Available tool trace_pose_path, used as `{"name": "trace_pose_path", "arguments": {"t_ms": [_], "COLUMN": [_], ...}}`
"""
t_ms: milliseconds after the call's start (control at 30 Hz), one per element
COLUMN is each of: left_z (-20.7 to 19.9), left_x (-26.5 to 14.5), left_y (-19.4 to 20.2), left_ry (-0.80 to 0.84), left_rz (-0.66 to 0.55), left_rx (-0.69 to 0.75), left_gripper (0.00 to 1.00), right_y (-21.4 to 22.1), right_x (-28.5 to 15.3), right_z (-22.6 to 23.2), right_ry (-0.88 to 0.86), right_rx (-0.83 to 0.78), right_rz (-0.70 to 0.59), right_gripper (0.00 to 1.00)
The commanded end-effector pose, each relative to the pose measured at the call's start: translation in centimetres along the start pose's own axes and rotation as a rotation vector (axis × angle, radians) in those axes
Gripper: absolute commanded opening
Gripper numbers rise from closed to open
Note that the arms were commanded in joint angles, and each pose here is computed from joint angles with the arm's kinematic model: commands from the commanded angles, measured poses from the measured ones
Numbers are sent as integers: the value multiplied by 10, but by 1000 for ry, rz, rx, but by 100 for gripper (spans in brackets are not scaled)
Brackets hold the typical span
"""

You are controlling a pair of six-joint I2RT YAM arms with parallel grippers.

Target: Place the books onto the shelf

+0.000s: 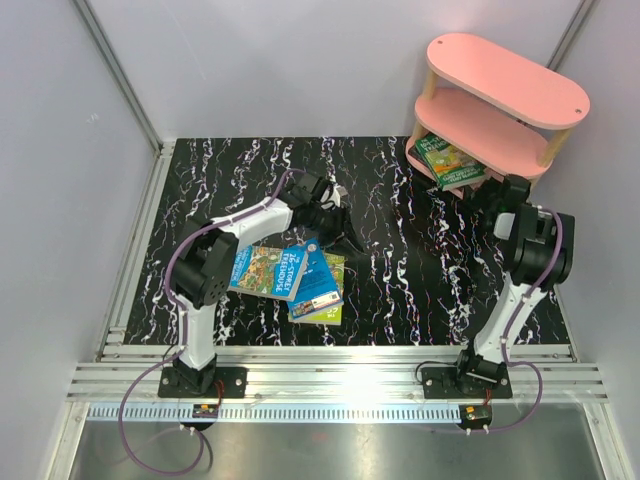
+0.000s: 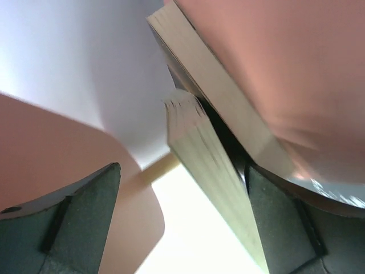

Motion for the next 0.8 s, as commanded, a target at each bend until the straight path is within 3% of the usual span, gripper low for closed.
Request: {"name": "trace_pose_path", "arguments": {"t_ms": [0,167,400,433,467,567,600,767], "left_z": [-27,-29,-32,-32,-32,-28,-27,-21], "left_x": [-19,-15,-12,-12,-12,-16,-19,-26], "left_y": [-4,-10,-18,-20,-20,-25,-27,-31], "left_ry": [78,92,106,107,107,108,109,105], "left_rz": [-24,-10,19,17,16,10,1,-14], "left_rx": [59,53,57,58,58,53,49,43], "left_gripper": [38,38,38,38,38,37,37,36], "right_y": [-24,-47,-41,-34,-30,-6,-1,34], "right_x": [-34,-58,-62,-64,-64,-72,-75,-79], "right_z": [23,23,28,27,26,19,17,-2], "right_ry": [-33,41,83,88,90,128,138,209], "right_rx": [12,-65,-161,-184,-187,-254,-290,-347], "right_rz": [-11,-53,27,55,64,134,153,259], "right_gripper": [100,100,96,87,86,66,53,22]}}
Point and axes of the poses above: each gripper's point midway between its finger pads, its own x axis out along the fingers, its own z axis along the line the jaws close on, y = z × x, the point moved 5 cm from there along -x, back along the fingers, and after that the axes turned 14 degrees about -x, right-handed, at the moved point
